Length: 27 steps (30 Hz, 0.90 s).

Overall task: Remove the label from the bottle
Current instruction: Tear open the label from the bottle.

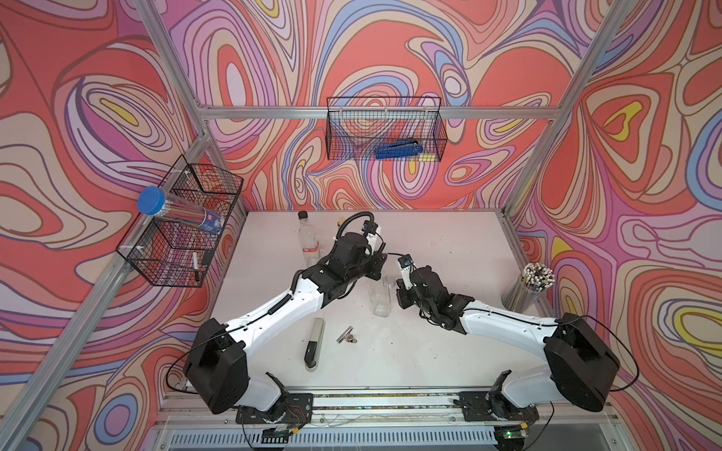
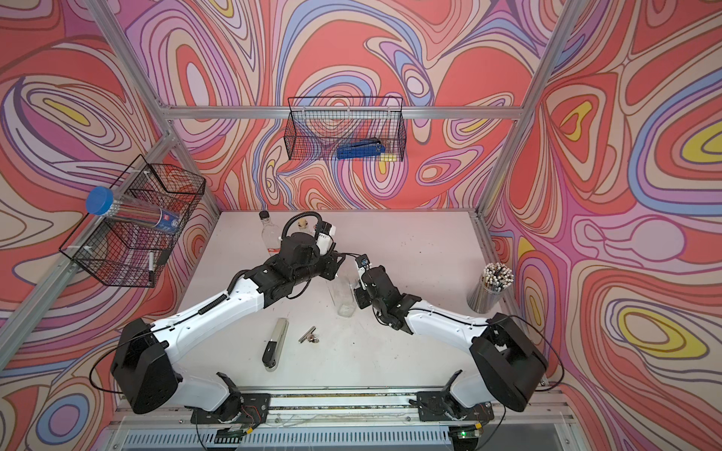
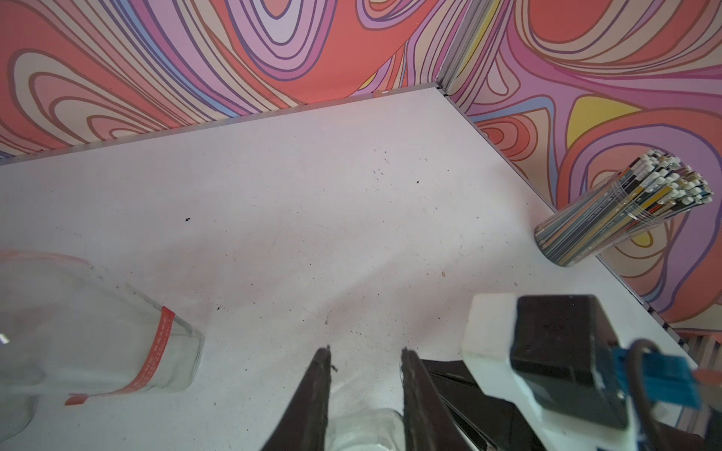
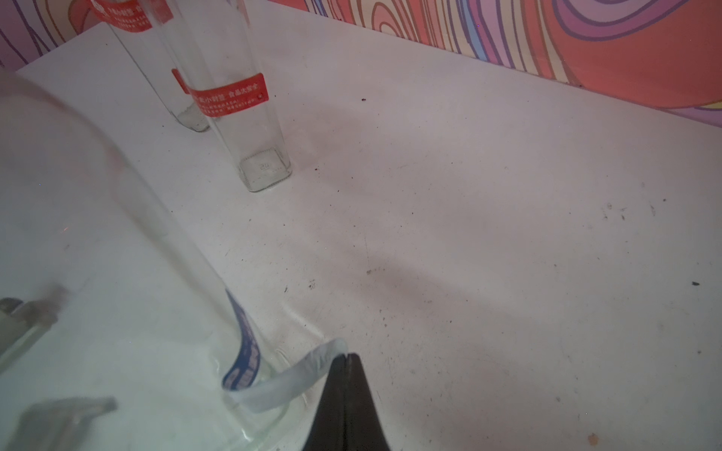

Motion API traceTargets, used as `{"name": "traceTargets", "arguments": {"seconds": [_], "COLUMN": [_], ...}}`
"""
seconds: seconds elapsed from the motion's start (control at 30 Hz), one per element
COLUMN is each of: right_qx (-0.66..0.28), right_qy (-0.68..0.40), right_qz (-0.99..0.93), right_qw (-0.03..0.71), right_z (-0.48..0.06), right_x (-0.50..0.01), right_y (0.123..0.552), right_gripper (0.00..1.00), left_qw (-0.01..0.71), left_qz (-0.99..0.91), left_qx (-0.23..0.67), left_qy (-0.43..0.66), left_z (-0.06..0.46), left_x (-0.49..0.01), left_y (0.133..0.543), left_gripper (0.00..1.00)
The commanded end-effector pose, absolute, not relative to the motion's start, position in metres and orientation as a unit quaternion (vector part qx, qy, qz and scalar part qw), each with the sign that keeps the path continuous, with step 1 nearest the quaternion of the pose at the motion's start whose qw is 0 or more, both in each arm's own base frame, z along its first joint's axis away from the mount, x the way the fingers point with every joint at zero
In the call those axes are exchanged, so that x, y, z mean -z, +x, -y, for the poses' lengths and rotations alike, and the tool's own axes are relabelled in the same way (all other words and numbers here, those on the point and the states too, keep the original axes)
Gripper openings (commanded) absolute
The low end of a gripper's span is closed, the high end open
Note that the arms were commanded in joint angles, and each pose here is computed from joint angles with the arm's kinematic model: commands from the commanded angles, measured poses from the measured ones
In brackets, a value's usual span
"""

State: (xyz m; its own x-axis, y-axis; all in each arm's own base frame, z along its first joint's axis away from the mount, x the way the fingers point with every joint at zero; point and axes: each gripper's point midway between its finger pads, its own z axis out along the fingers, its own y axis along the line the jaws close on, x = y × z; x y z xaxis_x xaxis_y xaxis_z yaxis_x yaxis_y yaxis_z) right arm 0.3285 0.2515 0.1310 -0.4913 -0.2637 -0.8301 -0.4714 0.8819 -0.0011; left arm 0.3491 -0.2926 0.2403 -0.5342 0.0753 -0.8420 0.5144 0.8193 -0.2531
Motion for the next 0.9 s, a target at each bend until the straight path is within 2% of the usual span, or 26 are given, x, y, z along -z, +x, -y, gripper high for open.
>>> {"name": "traceTargets", "arguments": {"seconds": [0.0, 0.87], "right_qx": [-0.111, -0.110], "right_qy": [-0.207, -0.200], "right_qz": [-0.857, -0.860], "right_qw": [0.458, 0.456], "right_z": [-0.2468, -0.2435], "right_x": [-0.1292, -0.1231], "right_y": [0.3302, 0.3363], "right_gripper": [0.00, 0.00], "left_qw": [0.423, 0.426], "left_qz": [-0.856, -0.855], "left_qx": [0.235, 0.233], "left_qy": [0.180, 0.182], "left_z": [0.2875, 0.2865], "left_x": [-0.2215, -0.2201], "left_y": [0.3382, 0.3381], "left_gripper": [0.00, 0.00]}}
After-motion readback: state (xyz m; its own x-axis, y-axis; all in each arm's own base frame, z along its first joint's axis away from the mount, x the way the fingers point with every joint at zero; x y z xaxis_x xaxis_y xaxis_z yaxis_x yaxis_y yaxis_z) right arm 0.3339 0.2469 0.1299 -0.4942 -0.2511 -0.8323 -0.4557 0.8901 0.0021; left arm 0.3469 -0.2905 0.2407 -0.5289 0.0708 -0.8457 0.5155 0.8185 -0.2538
